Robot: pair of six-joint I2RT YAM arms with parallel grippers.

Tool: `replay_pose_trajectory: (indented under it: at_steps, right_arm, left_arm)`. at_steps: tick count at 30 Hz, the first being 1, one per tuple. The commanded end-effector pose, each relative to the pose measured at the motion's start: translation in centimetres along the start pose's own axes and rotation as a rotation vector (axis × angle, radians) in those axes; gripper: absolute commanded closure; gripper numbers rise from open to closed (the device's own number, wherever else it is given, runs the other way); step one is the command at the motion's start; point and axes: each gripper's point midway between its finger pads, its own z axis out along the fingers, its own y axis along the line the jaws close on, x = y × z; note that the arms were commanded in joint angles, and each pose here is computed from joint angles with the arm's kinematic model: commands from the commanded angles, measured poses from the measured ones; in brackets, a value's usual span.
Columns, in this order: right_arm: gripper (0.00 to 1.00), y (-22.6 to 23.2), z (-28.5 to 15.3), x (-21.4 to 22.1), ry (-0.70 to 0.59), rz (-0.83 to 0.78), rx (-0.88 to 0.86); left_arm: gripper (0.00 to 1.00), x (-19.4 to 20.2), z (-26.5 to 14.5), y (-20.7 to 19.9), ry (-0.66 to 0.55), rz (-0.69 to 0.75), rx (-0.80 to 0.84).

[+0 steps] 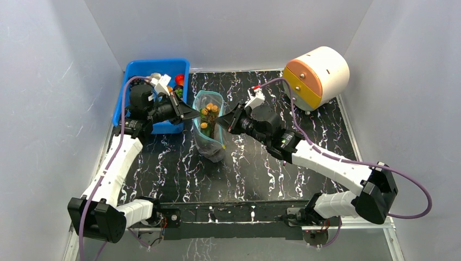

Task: Place the food in the zip-top bag and seal the zipper
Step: Adjust the zipper food storage bag at the center of the board.

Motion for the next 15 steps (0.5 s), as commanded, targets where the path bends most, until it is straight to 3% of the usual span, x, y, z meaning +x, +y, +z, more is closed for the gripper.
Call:
replay_pose_trajectory:
  at_steps: [1,4,6,11,15]
  right_arm:
    - [1.0,2.0,-0.1,-1.7,-0.051,0.001,-0.05]
    - [1.0,1.3,-0.1,-1.1,-0.044,0.028,-0.046]
    - [1.0,1.2,0.1,-1.0,-0.036,0.027,-0.037]
    - [1.0,1.4,0.8,-0.9,-0.008,0.025,-0.011]
    - [1.0,0.3,1.4,-1.2,0.012,-0.028,0.079]
  left_arm:
    - [1.0,-1.0,-1.0,-2.4,-0.028,0.086,0.036]
    - [1.0,-1.5,-1.6,0.1,-0.033,0.152,-0.129]
    - [1.0,-1.7,-1.7,-0.1,-0.025,0.175,-0.13]
    - [1.0,-1.5,-0.5,-6.4,-0.008,0.027,0.223]
    - [1.0,-1.0,0.4,-1.7,-0.016,0.152,-0.092]
